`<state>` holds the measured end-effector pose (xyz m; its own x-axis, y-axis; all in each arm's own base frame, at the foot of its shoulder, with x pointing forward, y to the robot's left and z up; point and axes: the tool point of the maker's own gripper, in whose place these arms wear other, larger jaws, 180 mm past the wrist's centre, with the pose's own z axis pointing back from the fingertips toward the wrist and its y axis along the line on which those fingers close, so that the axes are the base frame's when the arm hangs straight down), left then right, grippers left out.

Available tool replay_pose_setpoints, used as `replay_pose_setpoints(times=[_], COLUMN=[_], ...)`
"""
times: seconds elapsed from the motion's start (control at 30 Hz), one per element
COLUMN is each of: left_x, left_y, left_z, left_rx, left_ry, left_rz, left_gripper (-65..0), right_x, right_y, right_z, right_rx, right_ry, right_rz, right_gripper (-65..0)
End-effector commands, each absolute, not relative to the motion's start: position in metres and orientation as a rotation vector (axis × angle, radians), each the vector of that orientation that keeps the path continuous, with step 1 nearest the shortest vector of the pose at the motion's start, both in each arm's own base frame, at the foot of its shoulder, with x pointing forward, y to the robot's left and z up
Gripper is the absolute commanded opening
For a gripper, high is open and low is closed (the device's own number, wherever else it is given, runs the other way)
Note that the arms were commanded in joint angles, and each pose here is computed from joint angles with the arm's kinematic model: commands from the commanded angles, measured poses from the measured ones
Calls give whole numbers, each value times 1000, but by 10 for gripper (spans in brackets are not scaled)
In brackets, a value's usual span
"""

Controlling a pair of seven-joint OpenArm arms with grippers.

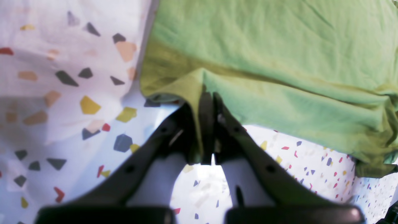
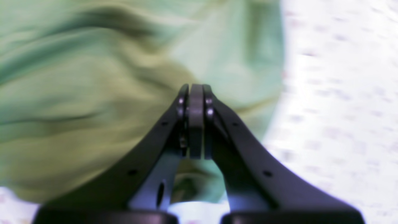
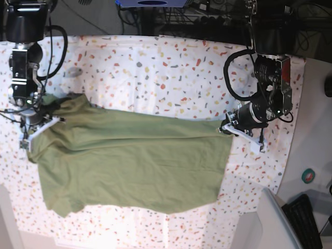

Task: Layout the t-shirt on the table in an organized manner, then fold the t-shirt properly
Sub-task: 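Lift the collar-side edge with both grippers and pull it taut, then hold the collar-side edge with both grippers, lowering it flat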

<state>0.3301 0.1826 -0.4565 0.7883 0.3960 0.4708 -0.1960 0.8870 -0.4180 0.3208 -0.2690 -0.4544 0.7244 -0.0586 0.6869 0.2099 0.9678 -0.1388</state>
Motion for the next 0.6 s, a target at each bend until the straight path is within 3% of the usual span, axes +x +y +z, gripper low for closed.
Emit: replay_pose_setpoints(times=[0.0, 0.27, 0.57], left_x=[342, 342, 339], left_y=[187, 188, 189], left_z=[-444, -444, -446], left_rx=[-360, -359, -355], left_ry=[-627, -627, -622], left_rz=[316, 314, 314], left_gripper=[-650, -650, -650], right_x=[333, 318, 277], right_y=[-280, -320, -280], right_z=[-439, -455, -469], right_rx=[-238, -314, -260], right_ry=[-803, -761, -735], right_rz=[-150, -136, -67], right_gripper=[-650, -650, -650])
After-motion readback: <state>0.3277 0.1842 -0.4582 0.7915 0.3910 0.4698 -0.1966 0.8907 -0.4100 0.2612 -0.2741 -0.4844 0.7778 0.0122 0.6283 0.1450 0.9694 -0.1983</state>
